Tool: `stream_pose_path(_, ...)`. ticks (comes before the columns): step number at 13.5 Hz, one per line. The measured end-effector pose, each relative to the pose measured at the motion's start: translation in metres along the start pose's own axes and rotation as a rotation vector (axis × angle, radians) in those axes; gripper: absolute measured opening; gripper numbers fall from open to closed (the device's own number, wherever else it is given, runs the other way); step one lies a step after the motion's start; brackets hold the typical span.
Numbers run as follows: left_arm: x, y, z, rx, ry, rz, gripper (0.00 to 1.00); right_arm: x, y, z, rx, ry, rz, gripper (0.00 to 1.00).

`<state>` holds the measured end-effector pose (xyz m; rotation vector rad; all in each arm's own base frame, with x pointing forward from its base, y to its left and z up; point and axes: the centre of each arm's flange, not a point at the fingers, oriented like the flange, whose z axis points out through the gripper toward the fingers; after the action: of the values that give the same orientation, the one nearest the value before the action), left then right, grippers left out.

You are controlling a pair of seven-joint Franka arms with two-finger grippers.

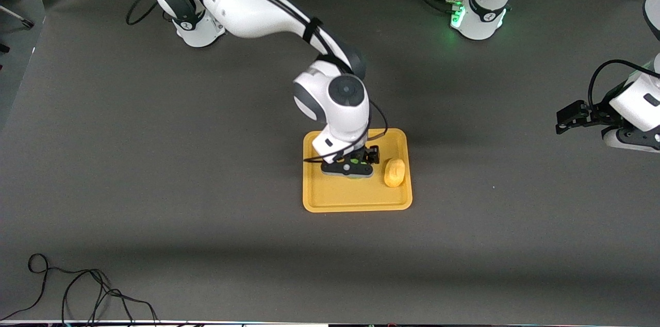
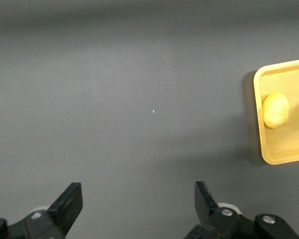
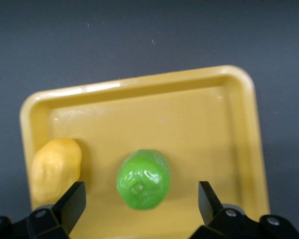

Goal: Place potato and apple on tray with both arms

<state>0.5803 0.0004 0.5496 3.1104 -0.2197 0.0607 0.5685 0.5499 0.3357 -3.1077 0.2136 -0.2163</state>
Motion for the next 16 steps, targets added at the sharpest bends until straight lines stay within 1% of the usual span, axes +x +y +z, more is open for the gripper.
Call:
stream_pose_path(4,0.001,-0.001,0.003,-0.001,-0.004,0.0,1.0,0.027,0.051,-0.142,-0.025,-0.004,0.038,1.0)
stream_pose_path(7,0.003,-0.003,0.009,-0.003,-0.012,-0.003,1.0,0.052,0.125,-0.215,-0.083,-0.047,-0.029,1.0)
stream_pose_path(10,0.003,-0.004,0.009,-0.003,-0.012,-0.005,1.0,0.08,0.207,-0.254,-0.101,-0.065,-0.09,1.0)
stream_pose_path(13,0.004,-0.004,0.008,-0.002,-0.001,-0.005,1.0,0.099,0.304,-0.276,-0.101,-0.09,-0.102,1.0)
stream_pose_path(16,0.004,-0.003,0.007,-0.001,0.001,-0.004,1.0,0.112,0.414,-0.287,-0.036,-0.133,-0.099,1.0)
